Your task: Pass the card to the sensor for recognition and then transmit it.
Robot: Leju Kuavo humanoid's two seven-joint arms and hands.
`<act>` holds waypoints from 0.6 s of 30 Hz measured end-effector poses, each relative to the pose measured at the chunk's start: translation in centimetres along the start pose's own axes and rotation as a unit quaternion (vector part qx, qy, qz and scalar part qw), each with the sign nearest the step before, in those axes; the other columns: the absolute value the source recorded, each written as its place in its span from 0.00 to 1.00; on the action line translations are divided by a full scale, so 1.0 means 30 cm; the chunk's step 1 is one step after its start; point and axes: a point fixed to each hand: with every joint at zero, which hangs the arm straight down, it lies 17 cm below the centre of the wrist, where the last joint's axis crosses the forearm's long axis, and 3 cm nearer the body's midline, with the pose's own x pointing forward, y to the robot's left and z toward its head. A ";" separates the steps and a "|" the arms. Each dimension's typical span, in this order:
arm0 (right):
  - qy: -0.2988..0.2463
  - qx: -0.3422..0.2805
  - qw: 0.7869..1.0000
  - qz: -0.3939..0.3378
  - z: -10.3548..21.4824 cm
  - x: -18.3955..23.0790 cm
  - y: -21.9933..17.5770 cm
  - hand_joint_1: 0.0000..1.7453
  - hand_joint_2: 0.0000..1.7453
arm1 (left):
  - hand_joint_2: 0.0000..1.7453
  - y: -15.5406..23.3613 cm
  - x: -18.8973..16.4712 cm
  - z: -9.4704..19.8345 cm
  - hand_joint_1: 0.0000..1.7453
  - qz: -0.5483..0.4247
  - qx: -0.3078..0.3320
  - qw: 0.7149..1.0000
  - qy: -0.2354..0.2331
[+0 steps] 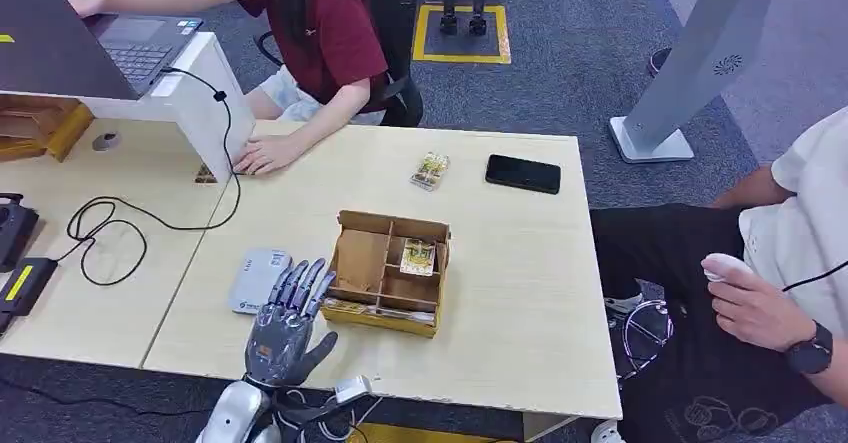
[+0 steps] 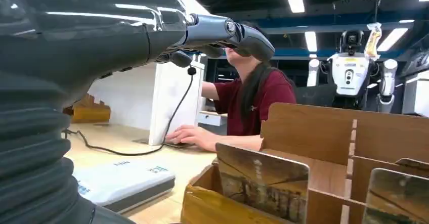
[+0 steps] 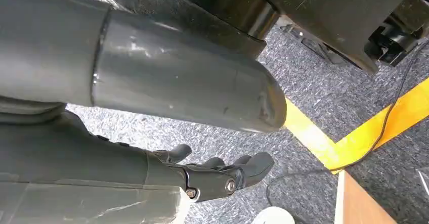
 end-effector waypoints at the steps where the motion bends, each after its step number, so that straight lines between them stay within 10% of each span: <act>1: 0.000 0.000 1.000 0.000 0.000 0.000 0.000 0.00 0.00 | 1.00 0.000 0.003 -0.003 0.00 0.001 0.001 1.000 0.000; 18: -0.001 0.000 1.000 0.000 0.000 0.002 -0.001 0.00 0.00 | 1.00 0.006 0.008 -0.016 0.00 0.002 0.005 1.000 0.001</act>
